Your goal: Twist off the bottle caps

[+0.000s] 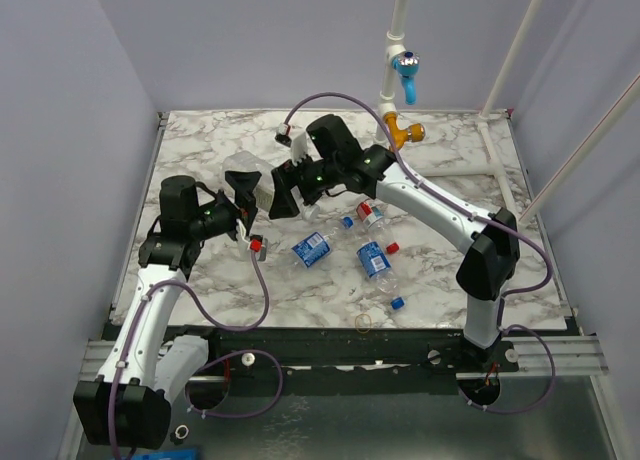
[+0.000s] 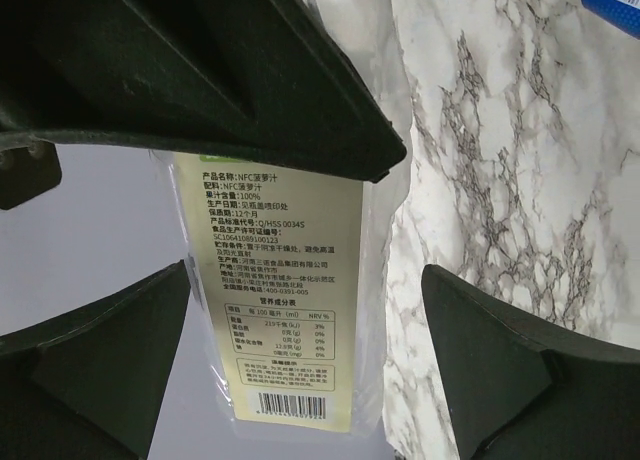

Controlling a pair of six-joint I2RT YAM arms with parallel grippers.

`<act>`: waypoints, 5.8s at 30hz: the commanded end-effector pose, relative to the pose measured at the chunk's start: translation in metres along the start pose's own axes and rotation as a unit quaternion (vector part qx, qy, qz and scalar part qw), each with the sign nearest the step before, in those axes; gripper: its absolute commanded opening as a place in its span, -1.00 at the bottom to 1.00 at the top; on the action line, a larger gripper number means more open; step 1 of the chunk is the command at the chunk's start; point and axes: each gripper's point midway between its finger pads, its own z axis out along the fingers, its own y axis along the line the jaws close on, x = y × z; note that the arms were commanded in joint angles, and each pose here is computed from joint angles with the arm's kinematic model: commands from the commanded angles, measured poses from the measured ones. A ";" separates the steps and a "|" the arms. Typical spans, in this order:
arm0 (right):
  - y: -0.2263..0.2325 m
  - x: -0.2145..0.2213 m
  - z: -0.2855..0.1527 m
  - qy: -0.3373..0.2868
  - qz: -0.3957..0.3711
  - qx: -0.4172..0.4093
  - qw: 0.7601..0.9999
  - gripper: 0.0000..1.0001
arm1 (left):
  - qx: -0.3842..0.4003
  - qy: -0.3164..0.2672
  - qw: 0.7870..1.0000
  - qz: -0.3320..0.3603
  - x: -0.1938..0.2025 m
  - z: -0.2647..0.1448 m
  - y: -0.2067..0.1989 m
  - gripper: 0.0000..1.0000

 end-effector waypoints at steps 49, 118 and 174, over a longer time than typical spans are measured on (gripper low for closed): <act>0.051 -0.131 -0.129 -0.378 -0.004 0.083 0.922 0.92 | -0.090 -0.132 0.799 -0.580 -0.063 0.001 0.036 -0.71; 0.186 -0.090 -0.157 -0.321 -0.252 -0.261 0.875 -0.92 | 0.159 -0.296 0.675 -0.657 -0.151 -0.026 0.048 -0.77; 0.087 -0.161 -0.123 -0.401 -0.061 0.021 0.914 -0.99 | -0.085 -0.157 0.766 -0.618 -0.064 0.005 0.074 -0.57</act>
